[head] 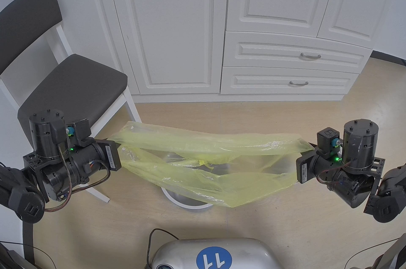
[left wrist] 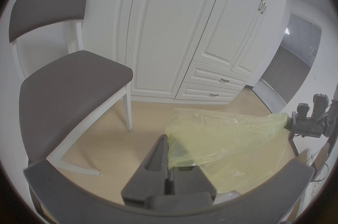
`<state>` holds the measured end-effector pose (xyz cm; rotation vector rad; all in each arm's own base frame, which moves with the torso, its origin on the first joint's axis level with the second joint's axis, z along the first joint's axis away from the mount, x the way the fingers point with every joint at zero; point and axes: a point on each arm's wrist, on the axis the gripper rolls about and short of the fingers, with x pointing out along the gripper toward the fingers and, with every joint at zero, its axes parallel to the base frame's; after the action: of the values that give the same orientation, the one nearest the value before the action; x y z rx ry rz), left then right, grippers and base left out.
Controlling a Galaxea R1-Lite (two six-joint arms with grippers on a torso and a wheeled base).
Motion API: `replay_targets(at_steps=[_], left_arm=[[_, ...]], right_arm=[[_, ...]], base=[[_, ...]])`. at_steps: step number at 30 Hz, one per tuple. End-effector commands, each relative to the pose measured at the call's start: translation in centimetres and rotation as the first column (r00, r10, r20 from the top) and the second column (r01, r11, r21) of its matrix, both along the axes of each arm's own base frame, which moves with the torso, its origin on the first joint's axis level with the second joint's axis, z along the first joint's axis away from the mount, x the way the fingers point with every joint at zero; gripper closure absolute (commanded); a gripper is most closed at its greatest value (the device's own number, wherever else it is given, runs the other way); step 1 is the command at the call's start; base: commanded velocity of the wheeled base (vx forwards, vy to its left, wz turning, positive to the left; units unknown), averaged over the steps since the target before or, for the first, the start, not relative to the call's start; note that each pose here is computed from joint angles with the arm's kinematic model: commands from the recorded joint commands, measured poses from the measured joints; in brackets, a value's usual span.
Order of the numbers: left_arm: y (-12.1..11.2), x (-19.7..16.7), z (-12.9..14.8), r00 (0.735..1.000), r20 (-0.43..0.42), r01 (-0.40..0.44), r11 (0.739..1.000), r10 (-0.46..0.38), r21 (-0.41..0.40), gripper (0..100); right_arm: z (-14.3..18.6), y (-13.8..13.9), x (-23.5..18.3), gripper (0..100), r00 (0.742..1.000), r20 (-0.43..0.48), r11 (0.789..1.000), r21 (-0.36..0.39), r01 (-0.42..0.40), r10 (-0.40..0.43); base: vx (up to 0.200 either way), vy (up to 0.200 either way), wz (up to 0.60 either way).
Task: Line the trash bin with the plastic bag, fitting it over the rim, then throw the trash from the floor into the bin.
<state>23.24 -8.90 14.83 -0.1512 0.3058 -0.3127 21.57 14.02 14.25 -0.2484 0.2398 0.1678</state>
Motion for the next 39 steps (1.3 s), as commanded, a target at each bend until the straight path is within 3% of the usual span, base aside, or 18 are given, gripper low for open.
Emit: replay_targets(at_steps=[1, 8, 11, 17, 24, 28, 33, 39], left_arm=[[0.1, 0.0, 0.1, 1.000, 0.003, -0.001, 1.000, 0.001, -0.002, 100], [0.1, -0.7, 0.7, 0.998, 0.054, 0.024, 0.999, -0.022, -0.024, 100], [0.2, -1.6, 1.4, 0.992, 0.112, 0.072, 0.996, -0.067, -0.045, 100], [-3.1, -0.3, 2.6, 0.963, 0.165, 0.221, 0.974, -0.211, -0.044, 100], [-5.7, 0.0, 2.1, 0.945, 0.154, 0.299, 0.953, -0.290, -0.039, 100], [-7.3, -1.6, 1.7, 0.917, 0.171, 0.376, 0.925, -0.361, -0.063, 100], [-9.6, -2.5, 1.0, 0.892, 0.166, 0.442, 0.890, -0.421, -0.116, 100], [-11.0, -0.8, -0.3, 0.899, 0.183, 0.426, 0.890, -0.397, -0.164, 100]], right_arm=[[-0.5, 0.0, 0.1, 100, 1.000, -0.014, 1.000, -0.015, 0.001, -0.001], [0.4, 0.3, 0.0, 100, 0.998, 0.065, 0.999, 0.041, -0.020, 0.017], [0.3, 0.2, -0.4, 100, 0.994, 0.104, 0.998, 0.049, -0.044, 0.039], [0.8, 0.7, 1.2, 100, 0.982, 0.136, 0.988, 0.066, -0.139, 0.129], [1.2, 2.5, 2.8, 100, 0.969, 0.163, 0.979, 0.054, -0.195, 0.184], [0.9, 5.2, 1.6, 100, 0.948, 0.178, 0.952, 0.109, -0.286, 0.265], [0.5, 7.8, -1.1, 100, 0.917, 0.199, 0.881, 0.267, -0.390, 0.345], [-0.9, 8.9, -1.7, 100, 0.911, 0.155, 0.869, 0.276, -0.412, 0.383]], base=[[0.000, 0.000, 0.00], [0.000, 0.000, 0.00], [0.000, 0.000, 0.00], [0.000, 0.000, 0.00], [0.000, 0.000, 0.00], [0.000, 0.000, 0.00], [0.000, 0.000, 0.00], [0.000, 0.000, 0.00]])
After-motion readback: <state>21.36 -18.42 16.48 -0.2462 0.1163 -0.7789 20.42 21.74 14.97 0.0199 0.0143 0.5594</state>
